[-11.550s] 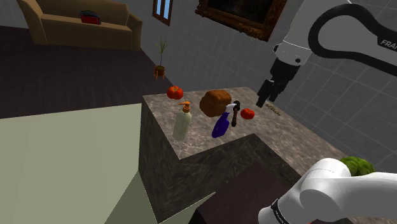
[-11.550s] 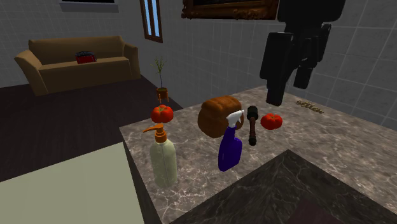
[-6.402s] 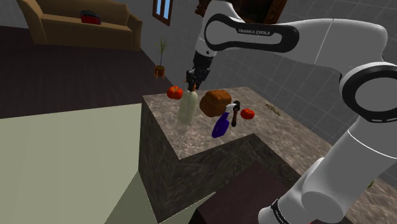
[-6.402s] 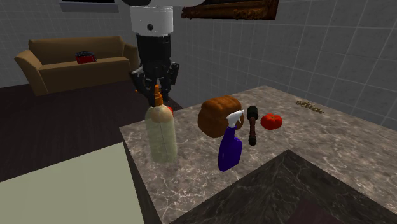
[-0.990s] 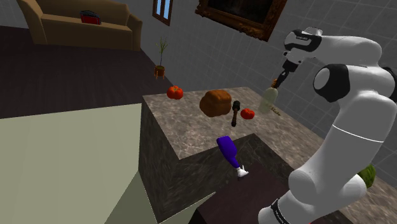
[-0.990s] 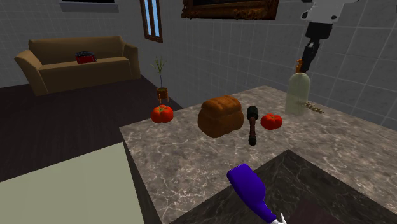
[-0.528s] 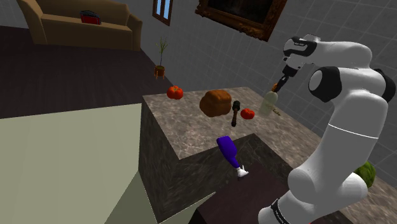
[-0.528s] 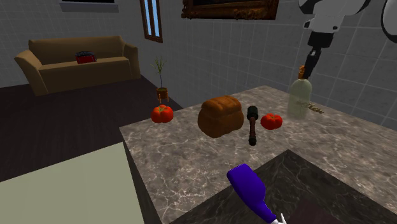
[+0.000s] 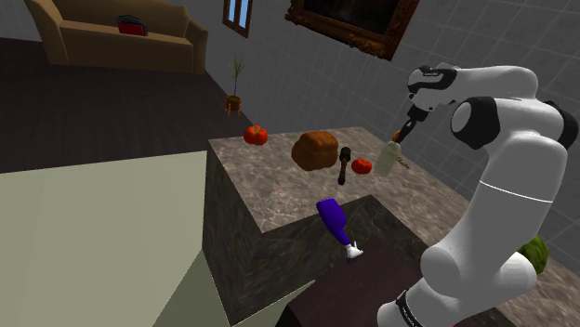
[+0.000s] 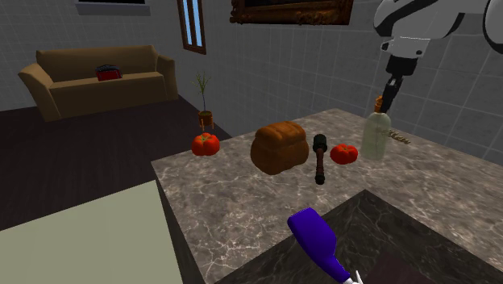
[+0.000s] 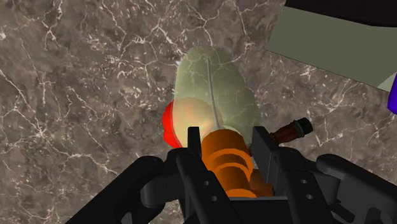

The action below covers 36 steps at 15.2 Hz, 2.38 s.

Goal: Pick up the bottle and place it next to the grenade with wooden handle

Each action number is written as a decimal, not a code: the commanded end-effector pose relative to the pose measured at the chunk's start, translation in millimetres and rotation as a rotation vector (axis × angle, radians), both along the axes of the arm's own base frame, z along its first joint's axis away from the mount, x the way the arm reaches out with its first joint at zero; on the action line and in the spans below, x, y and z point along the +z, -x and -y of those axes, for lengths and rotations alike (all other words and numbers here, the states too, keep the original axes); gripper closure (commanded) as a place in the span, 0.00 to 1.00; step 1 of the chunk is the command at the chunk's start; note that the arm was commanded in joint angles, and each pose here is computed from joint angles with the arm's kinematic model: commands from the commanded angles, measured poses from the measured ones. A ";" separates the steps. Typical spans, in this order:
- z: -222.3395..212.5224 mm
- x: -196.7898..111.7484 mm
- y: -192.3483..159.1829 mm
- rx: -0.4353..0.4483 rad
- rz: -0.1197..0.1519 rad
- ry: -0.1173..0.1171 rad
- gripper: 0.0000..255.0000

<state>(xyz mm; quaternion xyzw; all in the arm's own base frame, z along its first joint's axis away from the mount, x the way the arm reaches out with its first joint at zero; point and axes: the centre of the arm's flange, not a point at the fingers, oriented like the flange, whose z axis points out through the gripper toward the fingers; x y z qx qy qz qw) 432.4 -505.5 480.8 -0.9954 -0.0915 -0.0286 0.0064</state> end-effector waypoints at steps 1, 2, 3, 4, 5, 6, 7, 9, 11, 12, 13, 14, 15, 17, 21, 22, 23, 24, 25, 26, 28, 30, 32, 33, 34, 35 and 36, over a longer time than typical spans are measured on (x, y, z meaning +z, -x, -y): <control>0.2 -10.5 -0.6 0.000 0.001 0.001 1.00; 0.2 -15.8 -0.6 0.000 0.001 0.001 1.00; 0.2 -21.1 -0.6 0.000 0.001 0.001 1.00; 0.2 -26.4 -0.6 0.000 0.001 0.001 1.00; 0.2 -31.6 -0.6 0.000 0.001 0.001 1.00; 0.2 -36.9 -0.6 0.000 0.001 0.001 1.00; 0.2 -42.2 -0.6 0.000 0.001 0.001 1.00; 0.2 -52.8 -0.6 0.000 0.001 0.001 1.00; 0.2 -55.5 -0.6 0.000 0.001 0.001 1.00; 0.2 -55.5 -0.6 0.000 0.001 0.001 1.00; 0.2 -55.5 -0.6 0.000 0.001 0.001 1.00; 0.2 -55.5 -0.6 0.000 0.001 0.001 1.00; 0.2 -55.5 -0.6 0.000 0.001 0.001 1.00; 0.2 -55.5 -0.6 0.000 0.001 0.001 1.00; 0.2 -55.6 -0.6 0.000 0.001 0.001 0.00; 0.2 -55.6 -0.6 0.000 0.001 0.001 0.00; 0.2 -55.6 -0.6 0.000 0.001 0.001 0.00; 0.2 -55.6 -0.6 0.000 0.001 0.001 0.00; 0.4 -42.4 0.1 0.000 0.001 0.001 0.00; 0.6 -29.2 0.9 0.000 0.001 0.001 0.00; 1.1 -5.6 2.2 0.000 0.001 0.001 0.00; 1.0 -5.6 2.2 0.000 0.001 0.001 0.00; 1.1 -5.6 2.2 0.000 0.001 0.001 0.00; 1.1 -5.6 2.2 0.000 0.001 0.001 0.00; 1.1 -5.6 2.2 0.000 0.001 0.001 0.00; 1.1 -5.6 2.2 0.000 0.001 0.001 0.00; 1.1 -5.7 2.2 0.000 0.001 0.001 0.00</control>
